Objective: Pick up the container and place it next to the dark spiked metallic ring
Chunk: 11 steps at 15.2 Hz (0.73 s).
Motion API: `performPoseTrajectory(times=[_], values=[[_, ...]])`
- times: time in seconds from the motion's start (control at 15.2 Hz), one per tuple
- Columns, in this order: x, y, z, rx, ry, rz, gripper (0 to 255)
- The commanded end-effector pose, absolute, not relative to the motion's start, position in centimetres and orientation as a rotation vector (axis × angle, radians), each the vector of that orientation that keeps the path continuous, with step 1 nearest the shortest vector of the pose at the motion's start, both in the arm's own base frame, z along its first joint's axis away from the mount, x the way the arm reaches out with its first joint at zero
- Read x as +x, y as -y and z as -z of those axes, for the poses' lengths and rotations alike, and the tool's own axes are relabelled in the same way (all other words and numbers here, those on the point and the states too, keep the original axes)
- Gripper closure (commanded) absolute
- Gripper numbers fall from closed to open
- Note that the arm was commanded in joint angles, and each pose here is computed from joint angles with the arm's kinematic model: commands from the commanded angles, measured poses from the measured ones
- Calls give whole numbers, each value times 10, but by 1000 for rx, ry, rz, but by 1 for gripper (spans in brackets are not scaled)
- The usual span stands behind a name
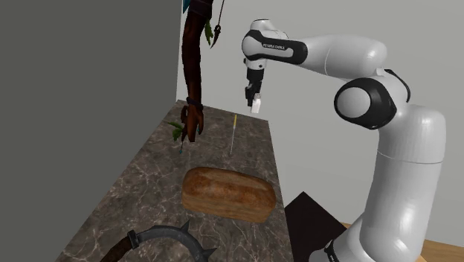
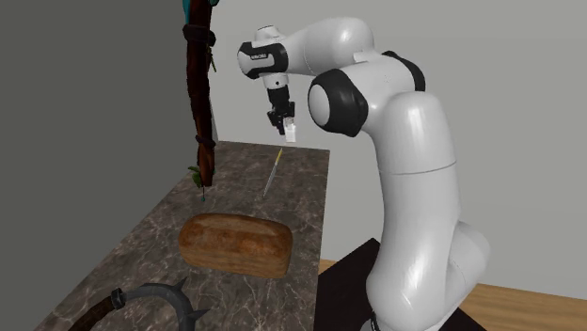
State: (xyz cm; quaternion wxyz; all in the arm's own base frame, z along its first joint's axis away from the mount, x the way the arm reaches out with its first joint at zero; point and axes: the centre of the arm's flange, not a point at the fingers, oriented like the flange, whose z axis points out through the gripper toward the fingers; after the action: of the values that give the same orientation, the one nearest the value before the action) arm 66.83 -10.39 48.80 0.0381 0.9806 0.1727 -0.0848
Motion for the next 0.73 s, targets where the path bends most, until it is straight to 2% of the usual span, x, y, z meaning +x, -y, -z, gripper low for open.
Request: performPoseTrajectory(times=[0.0, 0.66], values=[[654, 82, -489, 3008, -529, 260, 255], [590, -33, -481, 3008, -529, 260, 255]])
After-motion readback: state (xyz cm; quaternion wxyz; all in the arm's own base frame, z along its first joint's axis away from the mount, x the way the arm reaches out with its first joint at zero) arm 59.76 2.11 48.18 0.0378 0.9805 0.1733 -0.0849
